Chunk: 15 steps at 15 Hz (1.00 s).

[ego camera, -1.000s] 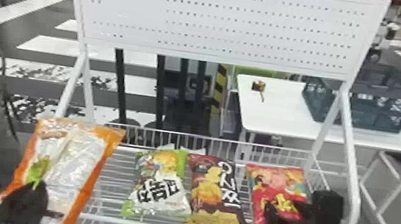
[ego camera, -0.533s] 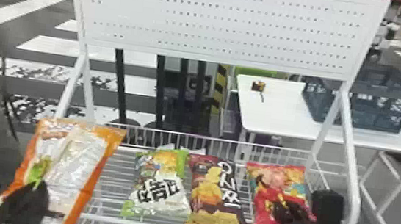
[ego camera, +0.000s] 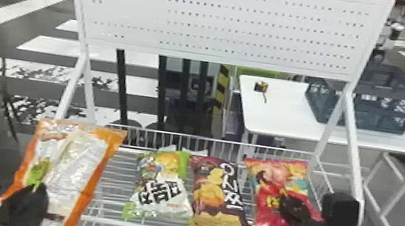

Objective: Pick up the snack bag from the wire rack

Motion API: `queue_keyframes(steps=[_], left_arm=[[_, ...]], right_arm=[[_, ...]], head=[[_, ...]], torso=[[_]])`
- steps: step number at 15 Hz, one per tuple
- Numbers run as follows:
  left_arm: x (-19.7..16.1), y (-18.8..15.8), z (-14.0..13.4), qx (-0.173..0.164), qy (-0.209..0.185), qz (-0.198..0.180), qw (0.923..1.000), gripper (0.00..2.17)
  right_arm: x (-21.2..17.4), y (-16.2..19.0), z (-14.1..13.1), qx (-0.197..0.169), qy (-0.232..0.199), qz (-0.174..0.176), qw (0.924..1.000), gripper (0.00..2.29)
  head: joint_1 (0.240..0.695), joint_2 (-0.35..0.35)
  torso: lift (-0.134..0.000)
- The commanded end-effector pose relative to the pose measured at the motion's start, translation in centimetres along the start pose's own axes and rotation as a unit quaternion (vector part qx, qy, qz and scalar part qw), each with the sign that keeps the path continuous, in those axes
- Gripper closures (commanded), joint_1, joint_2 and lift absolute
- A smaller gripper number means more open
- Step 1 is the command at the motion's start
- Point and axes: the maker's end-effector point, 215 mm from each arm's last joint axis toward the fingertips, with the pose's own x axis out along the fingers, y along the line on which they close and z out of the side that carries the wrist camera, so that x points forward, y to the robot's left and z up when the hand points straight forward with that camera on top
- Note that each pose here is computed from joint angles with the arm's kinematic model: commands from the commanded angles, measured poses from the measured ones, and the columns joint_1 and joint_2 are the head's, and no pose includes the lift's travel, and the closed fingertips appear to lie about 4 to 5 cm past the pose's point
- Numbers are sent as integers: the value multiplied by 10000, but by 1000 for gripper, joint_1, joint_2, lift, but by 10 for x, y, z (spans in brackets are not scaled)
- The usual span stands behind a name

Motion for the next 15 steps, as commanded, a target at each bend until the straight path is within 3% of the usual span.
queue_keyframes(steps=[1,5,9,15], left_arm=[[-1,-1,2,-11,-11,-5,10000,1889],[-2,0,6,-13,-73,14,10000,1889],[-2,0,5,-12,-58,14,10000,1889],[-3,0,2,-12,-34,18,10000,1889]], right_arm=[[-25,20,23,-33,-276,88,9996,2226],[-74,31,36,78,-568,123,9983,2226],[-141,27,62,199,-1230,74,9922,2226],[-212,8,51,740,-1250,0,9894,2226]], head=[[499,0],[499,0],[499,0],[499,0]], torso=[[0],[0],[0],[0]])
